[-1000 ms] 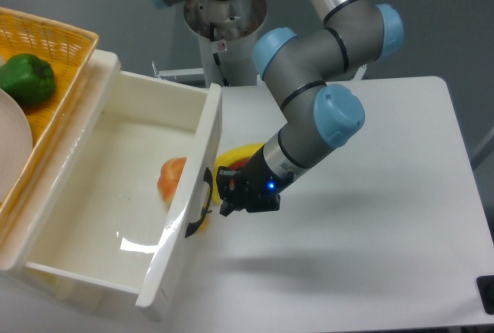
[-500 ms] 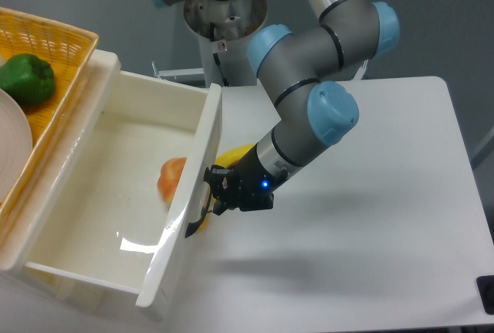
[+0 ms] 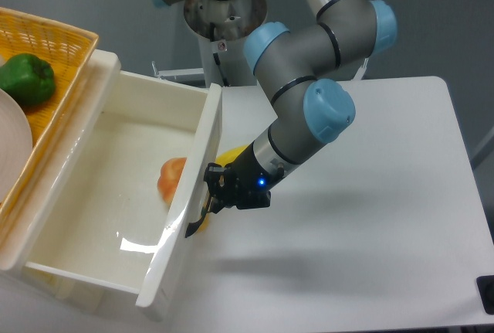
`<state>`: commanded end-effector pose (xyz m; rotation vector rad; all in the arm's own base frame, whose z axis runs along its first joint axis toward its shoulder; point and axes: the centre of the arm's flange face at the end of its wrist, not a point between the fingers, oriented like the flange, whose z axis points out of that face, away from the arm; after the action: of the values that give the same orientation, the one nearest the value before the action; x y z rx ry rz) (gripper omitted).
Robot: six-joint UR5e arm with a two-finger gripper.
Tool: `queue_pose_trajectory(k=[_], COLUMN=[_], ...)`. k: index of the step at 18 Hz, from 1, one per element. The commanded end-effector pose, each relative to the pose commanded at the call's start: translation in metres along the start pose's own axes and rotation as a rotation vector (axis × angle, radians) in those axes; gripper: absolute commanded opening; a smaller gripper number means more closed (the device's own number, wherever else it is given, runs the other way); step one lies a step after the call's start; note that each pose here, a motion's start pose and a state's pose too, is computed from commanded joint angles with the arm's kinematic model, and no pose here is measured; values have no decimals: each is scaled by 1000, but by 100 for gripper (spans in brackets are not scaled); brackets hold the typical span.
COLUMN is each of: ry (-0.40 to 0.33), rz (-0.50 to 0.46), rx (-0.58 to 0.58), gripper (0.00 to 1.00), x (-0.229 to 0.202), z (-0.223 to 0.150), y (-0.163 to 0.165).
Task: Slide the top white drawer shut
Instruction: 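Press the gripper against the drawer front beside the handle, then push the white drawer inward into the cabinet with the gripper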
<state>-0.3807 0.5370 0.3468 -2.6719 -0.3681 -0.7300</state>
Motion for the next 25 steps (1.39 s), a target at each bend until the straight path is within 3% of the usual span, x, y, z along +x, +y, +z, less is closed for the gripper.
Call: queue_pose_trajectory(k=[25], ry=[8], rz=[11], rx=[-23], gripper=[0], x=[27], z=[12], y=[3])
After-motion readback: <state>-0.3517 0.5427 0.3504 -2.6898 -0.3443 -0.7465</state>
